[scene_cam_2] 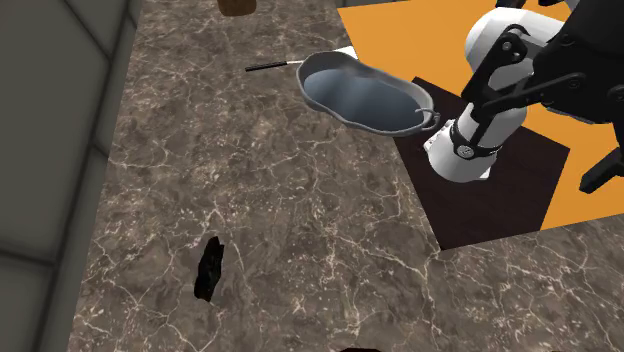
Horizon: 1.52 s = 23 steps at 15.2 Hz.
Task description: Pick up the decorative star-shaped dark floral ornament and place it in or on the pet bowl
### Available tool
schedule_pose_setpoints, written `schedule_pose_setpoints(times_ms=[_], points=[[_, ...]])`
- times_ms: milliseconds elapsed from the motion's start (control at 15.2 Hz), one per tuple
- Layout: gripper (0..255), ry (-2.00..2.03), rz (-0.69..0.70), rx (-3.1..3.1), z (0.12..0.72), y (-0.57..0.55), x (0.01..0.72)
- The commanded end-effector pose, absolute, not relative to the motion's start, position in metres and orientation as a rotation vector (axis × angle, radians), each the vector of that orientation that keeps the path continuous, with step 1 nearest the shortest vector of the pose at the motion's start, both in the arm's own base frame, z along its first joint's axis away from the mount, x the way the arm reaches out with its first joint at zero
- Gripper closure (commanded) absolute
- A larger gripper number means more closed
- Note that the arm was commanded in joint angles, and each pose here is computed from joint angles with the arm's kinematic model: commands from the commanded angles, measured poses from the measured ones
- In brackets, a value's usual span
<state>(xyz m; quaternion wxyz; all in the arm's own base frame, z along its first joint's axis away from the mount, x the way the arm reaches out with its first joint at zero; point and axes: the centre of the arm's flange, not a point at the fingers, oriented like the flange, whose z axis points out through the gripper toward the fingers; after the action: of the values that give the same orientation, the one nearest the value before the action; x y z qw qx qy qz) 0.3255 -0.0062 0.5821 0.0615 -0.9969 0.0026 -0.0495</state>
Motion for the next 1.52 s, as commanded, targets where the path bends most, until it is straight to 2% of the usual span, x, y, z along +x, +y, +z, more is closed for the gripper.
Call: schedule_pose_setpoints(times_ms=[0,1452], points=[[0,0.008,-0.15,-3.015,0.582,-0.006,0.325],[0,-0.601,-0.054,-3.073,0.465,-0.168,0.53]])
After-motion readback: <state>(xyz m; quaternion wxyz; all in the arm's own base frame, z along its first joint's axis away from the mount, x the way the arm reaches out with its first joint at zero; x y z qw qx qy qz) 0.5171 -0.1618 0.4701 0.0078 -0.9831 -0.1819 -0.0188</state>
